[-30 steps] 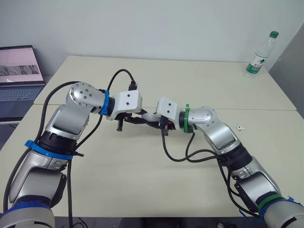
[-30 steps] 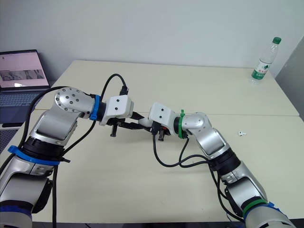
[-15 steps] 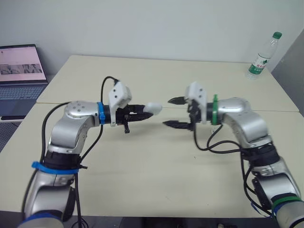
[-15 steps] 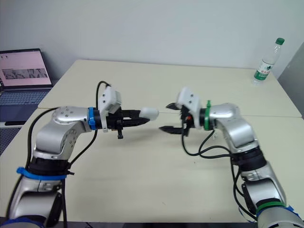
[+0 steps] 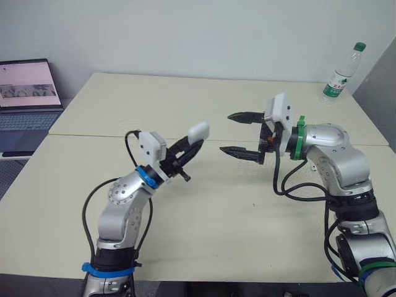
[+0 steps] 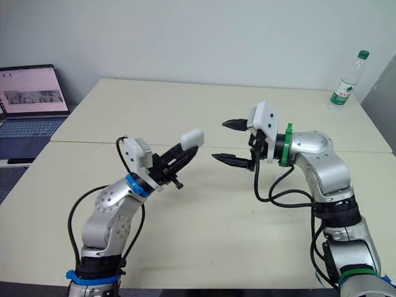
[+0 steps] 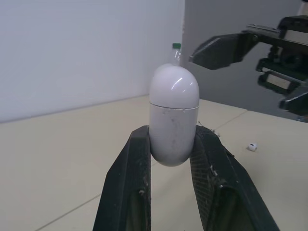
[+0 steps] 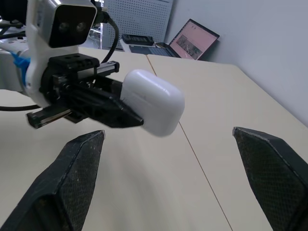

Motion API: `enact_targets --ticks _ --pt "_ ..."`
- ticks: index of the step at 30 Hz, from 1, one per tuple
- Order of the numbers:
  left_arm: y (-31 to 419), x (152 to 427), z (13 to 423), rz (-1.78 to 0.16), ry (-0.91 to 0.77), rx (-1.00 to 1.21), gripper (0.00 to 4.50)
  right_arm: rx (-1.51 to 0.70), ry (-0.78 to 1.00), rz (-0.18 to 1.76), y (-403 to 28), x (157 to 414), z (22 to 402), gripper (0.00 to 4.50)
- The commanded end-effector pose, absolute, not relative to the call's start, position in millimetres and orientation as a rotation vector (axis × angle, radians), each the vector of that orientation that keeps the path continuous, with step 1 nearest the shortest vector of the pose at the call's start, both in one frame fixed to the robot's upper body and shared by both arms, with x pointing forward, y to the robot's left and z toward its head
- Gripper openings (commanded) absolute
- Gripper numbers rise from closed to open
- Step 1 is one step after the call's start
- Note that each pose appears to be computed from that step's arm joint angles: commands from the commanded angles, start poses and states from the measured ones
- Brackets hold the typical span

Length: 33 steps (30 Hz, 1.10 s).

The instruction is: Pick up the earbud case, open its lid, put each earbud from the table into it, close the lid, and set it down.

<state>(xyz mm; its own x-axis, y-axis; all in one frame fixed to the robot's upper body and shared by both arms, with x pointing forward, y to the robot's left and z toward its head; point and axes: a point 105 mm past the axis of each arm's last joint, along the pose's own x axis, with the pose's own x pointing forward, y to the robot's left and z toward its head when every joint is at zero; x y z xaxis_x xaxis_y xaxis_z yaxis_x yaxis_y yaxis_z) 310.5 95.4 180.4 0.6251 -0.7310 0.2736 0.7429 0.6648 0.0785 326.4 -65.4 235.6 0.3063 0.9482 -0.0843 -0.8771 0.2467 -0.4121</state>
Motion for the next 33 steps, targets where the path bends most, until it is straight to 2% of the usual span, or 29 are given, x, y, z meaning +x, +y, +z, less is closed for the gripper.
enact_targets --ticks 1,13,33 --pt "86.9 301.3 195.5 -0.904 -0.348 -0.067 0.74 -0.468 -0.271 1.278 -57.9 324.8 250.7 4.46" --pt "76.0 291.8 194.1 -1.030 -0.291 -0.045 0.74 -0.437 -0.288 1.265 -53.3 334.8 257.1 4.46" --pt "74.1 288.9 197.3 -1.057 -0.286 -0.038 0.74 -0.446 -0.269 1.255 -60.6 341.2 253.8 4.46"
